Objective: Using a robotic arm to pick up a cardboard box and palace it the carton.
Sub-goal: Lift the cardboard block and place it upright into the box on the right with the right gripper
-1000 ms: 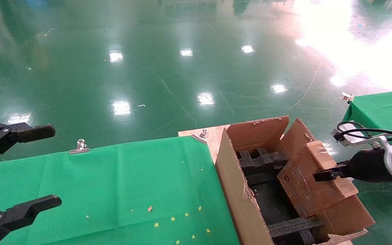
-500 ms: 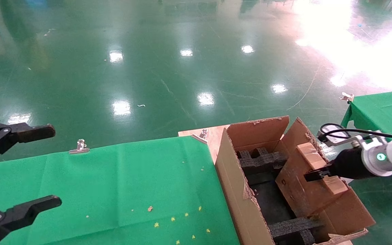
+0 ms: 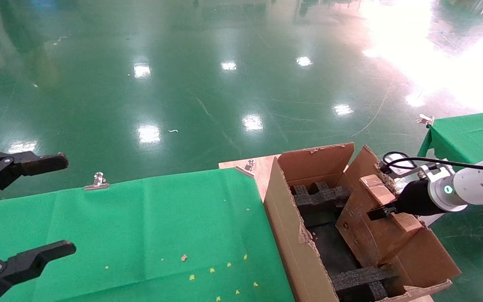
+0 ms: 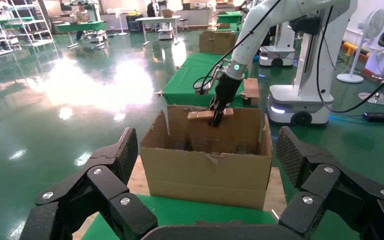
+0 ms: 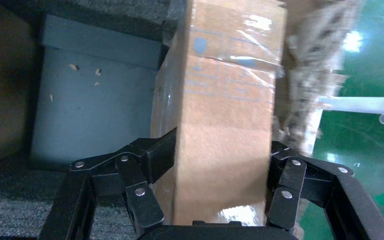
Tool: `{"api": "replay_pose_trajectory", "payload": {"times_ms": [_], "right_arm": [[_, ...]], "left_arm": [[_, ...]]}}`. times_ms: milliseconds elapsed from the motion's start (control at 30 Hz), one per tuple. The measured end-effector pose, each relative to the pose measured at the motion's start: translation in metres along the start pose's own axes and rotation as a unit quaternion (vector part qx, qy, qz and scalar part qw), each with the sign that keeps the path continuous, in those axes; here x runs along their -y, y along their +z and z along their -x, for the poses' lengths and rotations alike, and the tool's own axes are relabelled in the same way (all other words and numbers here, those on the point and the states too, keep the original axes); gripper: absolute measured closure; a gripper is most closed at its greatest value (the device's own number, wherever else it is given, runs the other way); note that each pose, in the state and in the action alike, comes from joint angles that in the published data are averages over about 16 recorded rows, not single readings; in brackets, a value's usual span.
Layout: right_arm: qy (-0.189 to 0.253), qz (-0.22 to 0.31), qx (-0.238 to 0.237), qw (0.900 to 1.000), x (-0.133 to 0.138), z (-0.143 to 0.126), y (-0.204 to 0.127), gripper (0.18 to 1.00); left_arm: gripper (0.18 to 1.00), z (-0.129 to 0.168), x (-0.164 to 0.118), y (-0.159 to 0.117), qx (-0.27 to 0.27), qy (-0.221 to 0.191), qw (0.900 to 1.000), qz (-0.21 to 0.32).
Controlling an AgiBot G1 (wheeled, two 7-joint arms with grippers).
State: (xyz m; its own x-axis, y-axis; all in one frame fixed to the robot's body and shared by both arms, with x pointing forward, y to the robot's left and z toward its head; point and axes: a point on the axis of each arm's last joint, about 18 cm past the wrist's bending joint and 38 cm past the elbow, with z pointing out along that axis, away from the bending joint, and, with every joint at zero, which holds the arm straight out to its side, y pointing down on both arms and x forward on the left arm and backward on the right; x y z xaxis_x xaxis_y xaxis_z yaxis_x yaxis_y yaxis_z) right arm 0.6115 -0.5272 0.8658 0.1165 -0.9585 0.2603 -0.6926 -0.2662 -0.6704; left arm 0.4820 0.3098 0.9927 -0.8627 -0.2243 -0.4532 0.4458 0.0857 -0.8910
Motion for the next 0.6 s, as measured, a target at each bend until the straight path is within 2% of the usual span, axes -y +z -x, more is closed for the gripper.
{"api": "replay_pose_trajectory", "payload": {"times_ms": [300, 600], "right_arm": [[-0.002, 0.004, 0.006, 1.000, -0.002, 0.002, 0.005, 0.885], [0.002, -0.017, -0.012, 1.000, 0.009, -0.014, -0.011, 0.888]], "left_arm": [[0.184, 0.000, 0.000, 0.000, 0.000, 0.000, 1.0000, 0.000], [0.184, 0.000, 0.000, 0.000, 0.000, 0.000, 1.0000, 0.000]]}}
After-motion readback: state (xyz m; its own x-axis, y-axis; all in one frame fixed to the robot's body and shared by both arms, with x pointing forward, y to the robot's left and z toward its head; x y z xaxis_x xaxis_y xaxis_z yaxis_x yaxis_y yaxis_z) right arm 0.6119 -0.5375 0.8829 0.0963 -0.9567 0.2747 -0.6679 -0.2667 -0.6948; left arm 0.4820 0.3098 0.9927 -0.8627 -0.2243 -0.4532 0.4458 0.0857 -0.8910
